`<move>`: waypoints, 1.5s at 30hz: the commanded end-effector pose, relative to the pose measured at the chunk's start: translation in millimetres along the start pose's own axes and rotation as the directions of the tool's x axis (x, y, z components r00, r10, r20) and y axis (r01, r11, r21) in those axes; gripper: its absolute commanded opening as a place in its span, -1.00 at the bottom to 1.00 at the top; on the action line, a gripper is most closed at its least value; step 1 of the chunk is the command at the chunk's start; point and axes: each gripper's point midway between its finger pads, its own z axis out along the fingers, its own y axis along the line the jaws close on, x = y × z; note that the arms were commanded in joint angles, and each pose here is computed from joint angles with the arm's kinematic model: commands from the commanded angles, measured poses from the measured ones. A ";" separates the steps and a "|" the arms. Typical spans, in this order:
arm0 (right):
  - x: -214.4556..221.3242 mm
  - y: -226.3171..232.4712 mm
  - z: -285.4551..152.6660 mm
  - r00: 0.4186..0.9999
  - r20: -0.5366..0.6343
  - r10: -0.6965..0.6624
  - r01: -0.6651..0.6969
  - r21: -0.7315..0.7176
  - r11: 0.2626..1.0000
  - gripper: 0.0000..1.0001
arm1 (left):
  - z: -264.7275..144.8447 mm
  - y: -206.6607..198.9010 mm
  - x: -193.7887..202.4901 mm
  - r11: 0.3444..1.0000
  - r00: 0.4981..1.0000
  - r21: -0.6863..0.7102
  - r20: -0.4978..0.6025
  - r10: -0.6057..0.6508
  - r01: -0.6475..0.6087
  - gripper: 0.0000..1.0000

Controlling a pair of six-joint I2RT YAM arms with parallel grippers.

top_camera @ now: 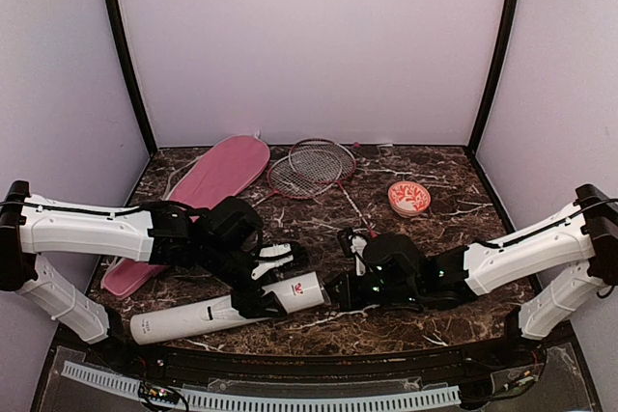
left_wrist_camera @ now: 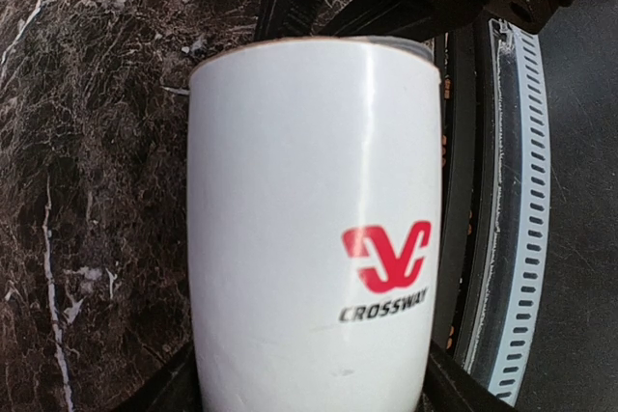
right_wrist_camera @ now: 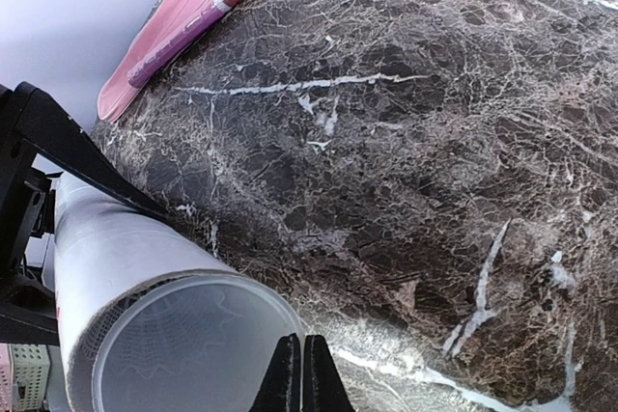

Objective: Pack up the badminton gear
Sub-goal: Close the tube cap on the shuttle tube.

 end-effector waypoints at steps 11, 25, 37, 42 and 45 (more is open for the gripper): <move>-34.8 43.6 -4.7 0.989 0.134 0.068 -0.050 -0.137 0.989 -1.00 | -7.8 -7.6 -44.2 0.999 0.983 0.035 0.181 0.027 -0.034 0.40; -41.3 49.6 0.3 0.987 0.151 0.063 -0.041 -0.141 0.989 -1.00 | -8.1 -8.6 -43.0 0.999 0.982 0.043 0.186 0.018 -0.027 0.41; -46.4 51.2 2.2 0.982 0.173 0.072 -0.047 -0.144 0.988 -1.00 | -8.2 -1.6 -46.7 1.000 0.979 0.010 0.202 -0.004 0.003 0.41; -45.7 48.8 5.2 0.982 0.175 0.077 -0.053 -0.135 0.989 -1.00 | -9.4 -4.0 -50.7 1.000 0.976 0.025 0.218 -0.017 0.012 0.41; -45.8 49.7 7.5 0.981 0.176 0.079 -0.054 -0.139 0.989 -1.00 | -10.3 -6.1 -51.8 0.999 0.974 0.037 0.227 -0.023 0.015 0.41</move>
